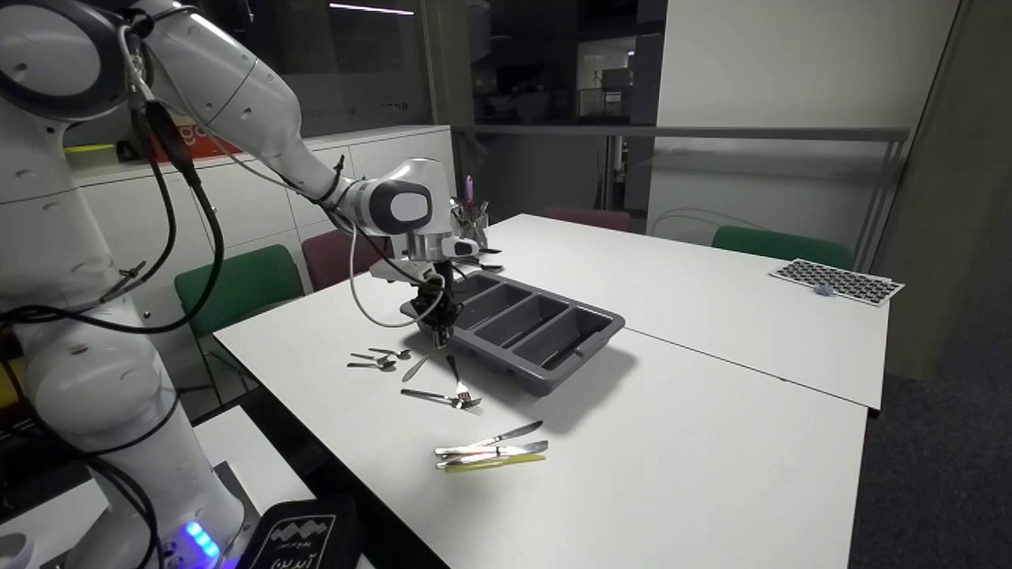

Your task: Put the fork into the utensil organizer

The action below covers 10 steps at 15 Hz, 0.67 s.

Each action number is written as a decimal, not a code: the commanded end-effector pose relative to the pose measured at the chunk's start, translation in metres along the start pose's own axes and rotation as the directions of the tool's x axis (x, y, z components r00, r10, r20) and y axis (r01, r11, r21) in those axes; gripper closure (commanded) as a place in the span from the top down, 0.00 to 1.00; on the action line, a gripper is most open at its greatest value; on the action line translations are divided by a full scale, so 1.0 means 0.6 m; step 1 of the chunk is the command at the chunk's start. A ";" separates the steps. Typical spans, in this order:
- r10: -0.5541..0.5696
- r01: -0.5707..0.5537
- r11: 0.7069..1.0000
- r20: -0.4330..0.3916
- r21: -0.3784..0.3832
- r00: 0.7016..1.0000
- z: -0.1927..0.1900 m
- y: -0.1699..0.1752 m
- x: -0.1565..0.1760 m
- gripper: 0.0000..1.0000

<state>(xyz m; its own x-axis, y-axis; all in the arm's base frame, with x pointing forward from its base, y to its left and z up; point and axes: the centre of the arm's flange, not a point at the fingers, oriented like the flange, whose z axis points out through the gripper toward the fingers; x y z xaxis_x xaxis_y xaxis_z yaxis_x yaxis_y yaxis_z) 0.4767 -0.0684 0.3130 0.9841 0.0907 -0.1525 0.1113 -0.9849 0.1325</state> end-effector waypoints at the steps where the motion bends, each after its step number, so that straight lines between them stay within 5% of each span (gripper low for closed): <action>1: -0.103 0.104 0.995 -0.021 0.014 0.994 -0.007 0.016 -0.010 0.00; 10: -0.055 0.055 0.998 -0.003 0.036 0.998 0.003 0.013 -0.004 0.02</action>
<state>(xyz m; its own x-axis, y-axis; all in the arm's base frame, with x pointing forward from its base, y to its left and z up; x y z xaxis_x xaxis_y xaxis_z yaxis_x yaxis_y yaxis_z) 0.4752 -0.0764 0.3127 0.9769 0.1452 -0.1565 0.1603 -0.9831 0.0885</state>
